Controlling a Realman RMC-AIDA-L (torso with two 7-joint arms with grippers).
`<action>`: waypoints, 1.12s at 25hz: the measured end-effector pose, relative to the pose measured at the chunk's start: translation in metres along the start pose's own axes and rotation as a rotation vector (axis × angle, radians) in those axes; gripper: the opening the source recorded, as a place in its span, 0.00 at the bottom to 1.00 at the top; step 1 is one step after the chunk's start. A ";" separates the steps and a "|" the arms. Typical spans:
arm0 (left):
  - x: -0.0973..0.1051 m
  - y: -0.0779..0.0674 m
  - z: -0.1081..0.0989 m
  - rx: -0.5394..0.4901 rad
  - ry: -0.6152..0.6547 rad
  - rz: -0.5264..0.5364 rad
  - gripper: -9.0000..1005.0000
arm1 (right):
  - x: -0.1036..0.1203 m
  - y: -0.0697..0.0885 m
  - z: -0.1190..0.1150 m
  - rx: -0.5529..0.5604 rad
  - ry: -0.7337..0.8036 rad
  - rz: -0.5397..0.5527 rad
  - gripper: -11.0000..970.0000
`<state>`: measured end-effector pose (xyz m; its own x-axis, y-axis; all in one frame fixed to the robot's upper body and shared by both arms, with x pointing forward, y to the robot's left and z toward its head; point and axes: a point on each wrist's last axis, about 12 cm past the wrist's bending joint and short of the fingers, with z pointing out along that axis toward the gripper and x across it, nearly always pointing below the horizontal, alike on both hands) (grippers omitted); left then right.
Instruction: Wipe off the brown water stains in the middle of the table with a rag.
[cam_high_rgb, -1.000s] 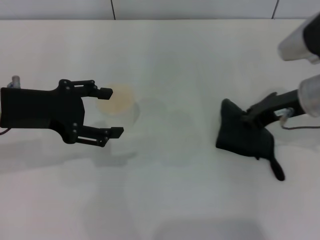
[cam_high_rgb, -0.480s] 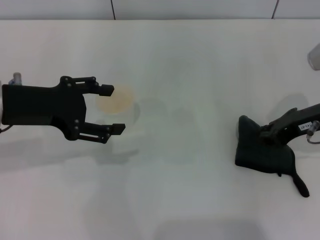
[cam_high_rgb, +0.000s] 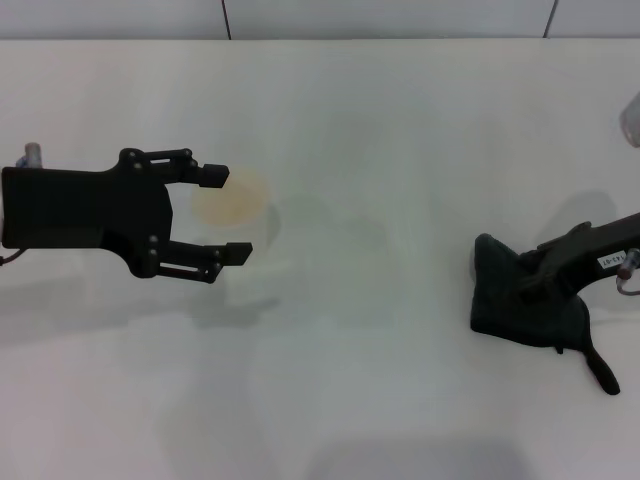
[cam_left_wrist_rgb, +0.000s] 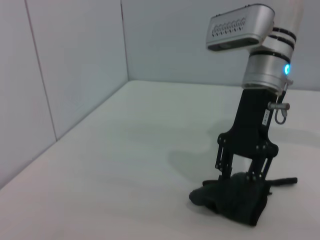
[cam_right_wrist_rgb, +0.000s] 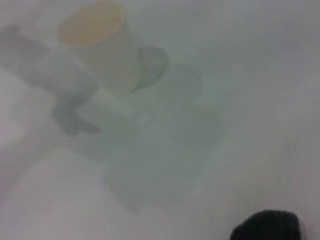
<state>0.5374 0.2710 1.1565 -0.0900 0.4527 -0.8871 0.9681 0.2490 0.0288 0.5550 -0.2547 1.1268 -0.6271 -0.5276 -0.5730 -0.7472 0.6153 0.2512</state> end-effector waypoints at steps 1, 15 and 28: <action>0.000 0.000 0.000 -0.001 -0.005 -0.001 0.89 | 0.000 0.000 -0.001 -0.004 -0.005 -0.002 0.36; 0.001 -0.002 -0.003 -0.010 -0.030 -0.005 0.89 | 0.011 -0.003 -0.026 -0.062 -0.258 -0.124 0.64; 0.009 -0.004 -0.005 -0.044 -0.045 -0.016 0.89 | 0.018 -0.006 -0.039 -0.085 -0.395 -0.208 0.64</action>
<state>0.5316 0.2790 1.1507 -0.0937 0.4101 -0.9072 0.9552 0.2940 0.0342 0.5396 -0.2908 1.1453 -0.3423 -0.3603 -0.8678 -0.8741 0.4609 0.1534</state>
